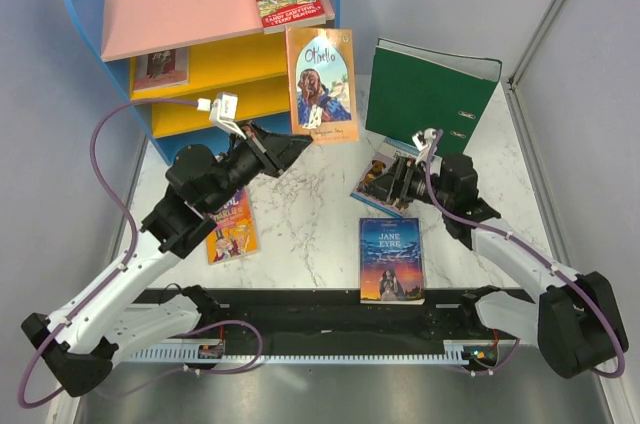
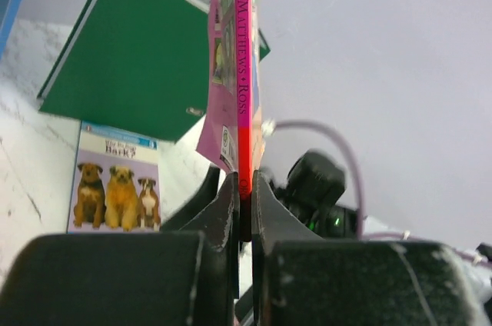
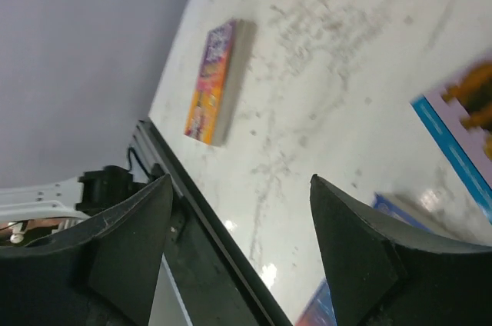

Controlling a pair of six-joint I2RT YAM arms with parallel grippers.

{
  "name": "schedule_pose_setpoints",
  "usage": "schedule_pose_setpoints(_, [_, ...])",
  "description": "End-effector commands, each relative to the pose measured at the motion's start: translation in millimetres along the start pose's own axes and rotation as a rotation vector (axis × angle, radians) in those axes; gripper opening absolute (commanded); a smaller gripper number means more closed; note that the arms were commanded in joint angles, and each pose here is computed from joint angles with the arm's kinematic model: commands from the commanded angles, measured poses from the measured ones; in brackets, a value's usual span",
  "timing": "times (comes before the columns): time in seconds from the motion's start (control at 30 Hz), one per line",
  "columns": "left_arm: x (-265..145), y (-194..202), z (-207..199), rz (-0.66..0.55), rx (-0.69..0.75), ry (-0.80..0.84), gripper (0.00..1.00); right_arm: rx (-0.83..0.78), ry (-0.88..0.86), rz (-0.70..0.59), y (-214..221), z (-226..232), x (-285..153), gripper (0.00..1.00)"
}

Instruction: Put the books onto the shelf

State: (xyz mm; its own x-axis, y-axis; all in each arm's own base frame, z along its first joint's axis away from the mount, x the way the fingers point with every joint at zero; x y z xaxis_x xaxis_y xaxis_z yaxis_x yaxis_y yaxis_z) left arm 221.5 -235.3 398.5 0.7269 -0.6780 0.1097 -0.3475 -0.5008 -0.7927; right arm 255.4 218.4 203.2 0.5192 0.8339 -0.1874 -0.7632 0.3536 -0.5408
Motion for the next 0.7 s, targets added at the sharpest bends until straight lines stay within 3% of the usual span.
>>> schedule_pose_setpoints(0.0, [17.8,-65.0,-27.6,-0.146,0.105,0.005,0.02,-0.004,0.158,0.029,36.2,-44.2,-14.0,0.79])
schedule_pose_setpoints(0.13, [42.5,-103.7,-16.0,-0.132,0.108,-0.061,0.02,-0.055,0.24,0.026,58.2,-53.8,-21.3,0.84])
schedule_pose_setpoints(0.17, [42.2,-121.8,-30.1,-0.144,0.082,-0.005,0.02,-0.063,0.282,0.003,58.7,-60.6,-23.0,0.84])
schedule_pose_setpoints(0.23, [57.0,-138.1,-0.8,-0.137,0.045,-0.054,0.02,-0.081,0.295,-0.007,61.6,-57.3,-25.1,0.86])
schedule_pose_setpoints(0.27, [55.2,-154.1,-12.7,-0.139,0.023,0.0,0.02,-0.09,0.307,-0.022,59.8,-58.1,-25.9,0.87])
schedule_pose_setpoints(0.4, [69.8,-191.6,17.9,-0.125,-0.047,-0.015,0.02,-0.112,0.322,-0.028,61.6,-56.8,-27.4,0.92])
schedule_pose_setpoints(0.6, [102.5,-222.5,49.0,-0.045,-0.202,0.037,0.02,-0.115,0.324,-0.029,63.0,-56.7,-27.3,0.96])
schedule_pose_setpoints(0.63, [102.4,-228.2,39.4,-0.024,-0.24,0.086,0.02,-0.113,0.327,-0.028,63.7,-57.9,-27.7,0.96])
schedule_pose_setpoints(0.67, [116.7,-222.6,58.7,0.007,-0.286,0.078,0.02,-0.113,0.329,-0.028,63.9,-58.2,-27.7,0.96])
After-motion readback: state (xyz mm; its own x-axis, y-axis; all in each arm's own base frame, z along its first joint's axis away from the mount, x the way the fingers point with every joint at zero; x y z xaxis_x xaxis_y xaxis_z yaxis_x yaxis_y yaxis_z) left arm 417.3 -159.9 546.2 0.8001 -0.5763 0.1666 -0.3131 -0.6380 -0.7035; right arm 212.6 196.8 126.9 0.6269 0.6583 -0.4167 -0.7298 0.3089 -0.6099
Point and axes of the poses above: each gripper's point midway between its finger pads, its own x axis out along the fingers, its own z axis along the line the jaws close on, y = z × x, the point moved 2 cm from there along -x, back along the fingers, and after that the axes turned 5 degrees about x, right-handed, at the moved point
